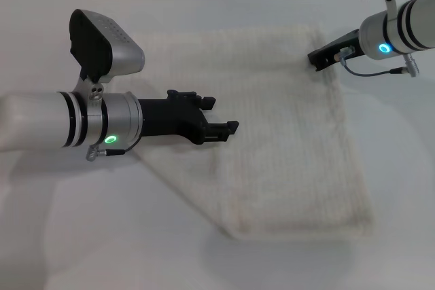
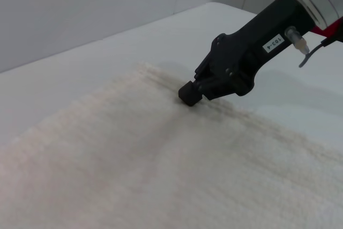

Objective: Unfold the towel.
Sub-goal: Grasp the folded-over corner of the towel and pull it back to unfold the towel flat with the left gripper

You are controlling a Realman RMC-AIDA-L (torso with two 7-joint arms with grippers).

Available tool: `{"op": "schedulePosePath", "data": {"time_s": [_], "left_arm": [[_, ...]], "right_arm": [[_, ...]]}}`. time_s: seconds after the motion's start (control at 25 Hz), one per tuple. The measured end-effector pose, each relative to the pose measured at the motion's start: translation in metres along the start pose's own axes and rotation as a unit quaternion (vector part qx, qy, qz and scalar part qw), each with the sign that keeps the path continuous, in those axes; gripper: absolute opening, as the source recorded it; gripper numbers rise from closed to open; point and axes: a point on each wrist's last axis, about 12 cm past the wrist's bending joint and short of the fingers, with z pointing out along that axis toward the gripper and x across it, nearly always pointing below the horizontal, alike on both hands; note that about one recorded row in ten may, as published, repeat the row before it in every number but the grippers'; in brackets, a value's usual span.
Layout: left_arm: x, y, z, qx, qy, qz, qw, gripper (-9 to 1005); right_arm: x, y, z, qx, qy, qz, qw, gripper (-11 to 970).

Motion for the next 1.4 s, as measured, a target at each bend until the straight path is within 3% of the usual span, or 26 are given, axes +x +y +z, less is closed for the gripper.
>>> {"op": "schedulePosePath", "data": {"time_s": [0.64, 1.16, 1.4], "left_arm": [[0.0019, 0.0002, 0.0004, -0.004, 0.002, -0.001, 1.0, 697], [0.0041, -0.0055, 0.0034, 0.011, 0.015, 0.011, 1.0, 108], [0.0041, -0.0063, 0.0026, 0.015, 0.014, 0.011, 1.0, 80]], "right_arm": [[-0.0009, 0.0003, 0.0, 0.0, -0.001, -0.001, 1.0, 0], [-0.0007, 0.0002, 0.0, 0.0, 0.0, -0.001, 1.0, 0], [0.0003, 0.0002, 0.0, -0.001, 0.001, -0.001, 1.0, 0]]}}
